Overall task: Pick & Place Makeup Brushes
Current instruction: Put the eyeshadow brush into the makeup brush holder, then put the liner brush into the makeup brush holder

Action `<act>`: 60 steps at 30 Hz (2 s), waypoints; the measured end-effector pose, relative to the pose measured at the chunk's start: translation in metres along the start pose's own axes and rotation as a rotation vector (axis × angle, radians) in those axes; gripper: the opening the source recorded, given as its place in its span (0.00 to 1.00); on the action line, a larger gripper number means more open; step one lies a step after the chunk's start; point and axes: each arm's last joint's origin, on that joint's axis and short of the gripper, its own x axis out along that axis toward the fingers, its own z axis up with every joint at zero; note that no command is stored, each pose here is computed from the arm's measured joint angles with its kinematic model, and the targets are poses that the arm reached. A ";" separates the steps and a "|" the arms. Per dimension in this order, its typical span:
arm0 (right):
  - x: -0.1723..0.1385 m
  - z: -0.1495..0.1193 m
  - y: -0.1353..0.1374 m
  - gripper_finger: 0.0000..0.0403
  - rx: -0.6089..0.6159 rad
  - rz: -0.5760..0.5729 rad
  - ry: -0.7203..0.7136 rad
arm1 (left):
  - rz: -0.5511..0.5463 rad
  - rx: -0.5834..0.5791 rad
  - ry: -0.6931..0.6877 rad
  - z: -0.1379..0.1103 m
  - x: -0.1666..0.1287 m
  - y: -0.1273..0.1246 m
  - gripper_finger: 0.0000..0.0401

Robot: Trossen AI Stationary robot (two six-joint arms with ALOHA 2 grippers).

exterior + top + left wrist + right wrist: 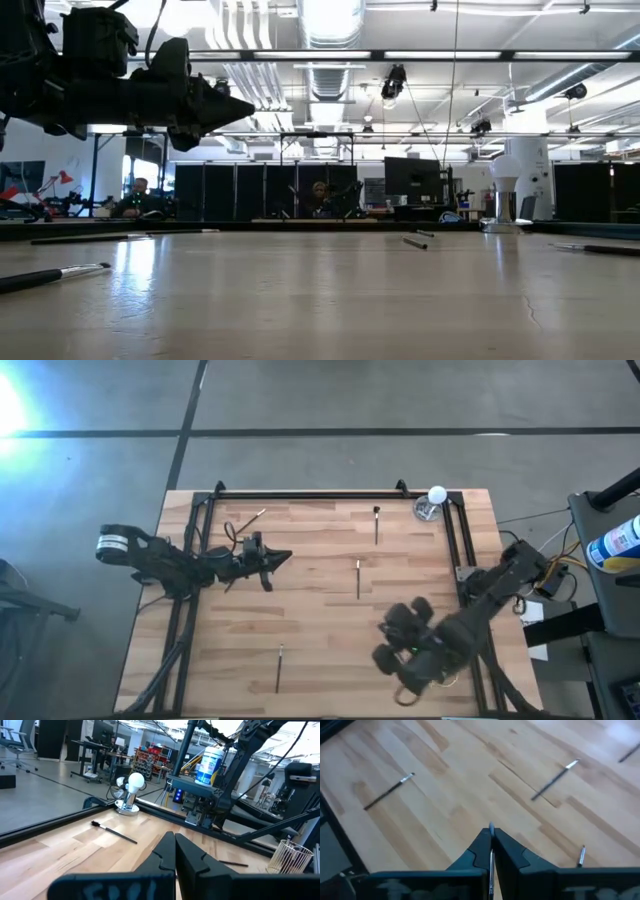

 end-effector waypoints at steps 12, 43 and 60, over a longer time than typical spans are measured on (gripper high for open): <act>-0.049 -0.062 -0.047 0.02 -0.115 0.020 -0.084 | 0.001 0.006 0.001 0.000 0.000 0.000 0.00; -0.047 -0.179 -0.070 0.02 -0.286 0.115 -0.181 | 0.027 0.039 0.101 -0.010 -0.001 0.003 0.00; -0.053 -0.143 -0.066 0.26 -0.211 0.062 -0.012 | 0.026 0.076 0.101 -0.010 0.000 0.003 0.00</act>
